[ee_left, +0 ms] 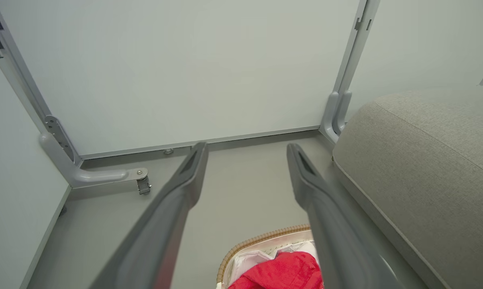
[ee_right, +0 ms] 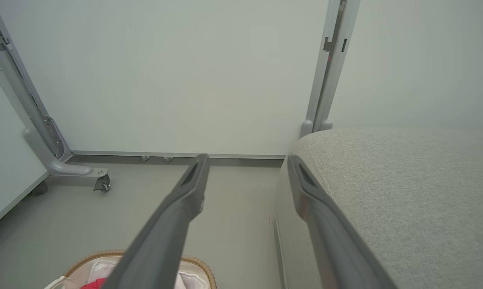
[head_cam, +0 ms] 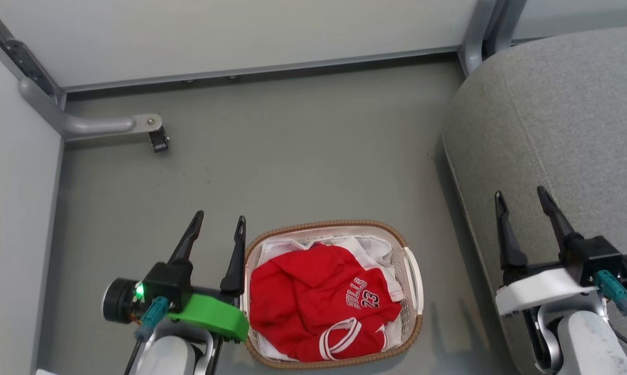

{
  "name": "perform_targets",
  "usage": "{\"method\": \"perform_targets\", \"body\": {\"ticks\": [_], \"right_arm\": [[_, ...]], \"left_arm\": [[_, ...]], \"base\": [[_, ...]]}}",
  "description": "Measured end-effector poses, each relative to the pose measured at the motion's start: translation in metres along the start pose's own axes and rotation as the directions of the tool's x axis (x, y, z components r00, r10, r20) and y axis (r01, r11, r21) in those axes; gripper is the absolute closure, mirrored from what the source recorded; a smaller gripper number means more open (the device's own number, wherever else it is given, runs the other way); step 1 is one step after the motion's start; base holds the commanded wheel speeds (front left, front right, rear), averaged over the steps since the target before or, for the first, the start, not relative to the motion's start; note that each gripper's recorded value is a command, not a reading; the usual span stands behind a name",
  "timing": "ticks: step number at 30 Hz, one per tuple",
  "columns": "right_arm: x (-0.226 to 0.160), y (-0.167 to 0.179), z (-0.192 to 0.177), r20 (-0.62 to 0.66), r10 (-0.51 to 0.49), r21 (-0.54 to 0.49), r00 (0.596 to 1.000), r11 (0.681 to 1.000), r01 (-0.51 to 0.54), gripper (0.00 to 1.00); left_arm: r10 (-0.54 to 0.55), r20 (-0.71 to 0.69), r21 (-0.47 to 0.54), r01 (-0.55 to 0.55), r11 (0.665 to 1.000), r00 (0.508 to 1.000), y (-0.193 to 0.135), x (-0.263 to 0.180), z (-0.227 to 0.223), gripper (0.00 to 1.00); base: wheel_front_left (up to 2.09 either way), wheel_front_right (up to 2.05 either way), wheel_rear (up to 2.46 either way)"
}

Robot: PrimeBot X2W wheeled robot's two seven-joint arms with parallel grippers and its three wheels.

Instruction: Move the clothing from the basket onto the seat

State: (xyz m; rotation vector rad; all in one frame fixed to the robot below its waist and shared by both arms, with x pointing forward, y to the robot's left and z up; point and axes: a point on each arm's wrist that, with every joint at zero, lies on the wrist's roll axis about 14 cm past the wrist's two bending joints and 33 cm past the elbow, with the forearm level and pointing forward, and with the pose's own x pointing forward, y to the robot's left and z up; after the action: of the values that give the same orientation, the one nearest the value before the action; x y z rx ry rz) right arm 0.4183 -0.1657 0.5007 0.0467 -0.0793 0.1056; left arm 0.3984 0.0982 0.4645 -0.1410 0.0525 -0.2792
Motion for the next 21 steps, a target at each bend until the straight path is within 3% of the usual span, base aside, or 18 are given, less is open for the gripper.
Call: {"method": "perform_targets", "body": {"ticks": [6,10,15,21], "right_arm": [[0.036,-0.012,-0.003,0.027,-0.02,-0.026,0.999,0.999,0.021,0.0],[0.055,-0.026,-0.011,0.036,-0.052,-0.036,0.998,0.998,0.054,0.0],[0.072,-0.046,-0.033,0.016,-0.1,-0.035,0.995,0.994,0.101,0.0],[0.084,-0.059,-0.062,-0.017,-0.13,-0.028,0.991,0.991,0.129,0.0]], "left_arm": [[-0.133,-0.079,0.046,0.137,0.989,0.988,-0.024,0.043,-0.029,0.0],[-0.281,-0.204,0.106,0.307,0.946,0.938,-0.056,0.059,-0.073,0.0],[-0.416,-0.367,0.078,0.473,0.878,0.832,-0.082,0.057,-0.135,0.0],[-0.502,-0.525,0.001,0.59,0.807,0.687,-0.097,0.038,-0.202,0.0]], "base": [[0.0,0.0,0.0],[0.0,0.0,0.0],[0.0,0.0,0.0],[0.0,0.0,0.0]]}}
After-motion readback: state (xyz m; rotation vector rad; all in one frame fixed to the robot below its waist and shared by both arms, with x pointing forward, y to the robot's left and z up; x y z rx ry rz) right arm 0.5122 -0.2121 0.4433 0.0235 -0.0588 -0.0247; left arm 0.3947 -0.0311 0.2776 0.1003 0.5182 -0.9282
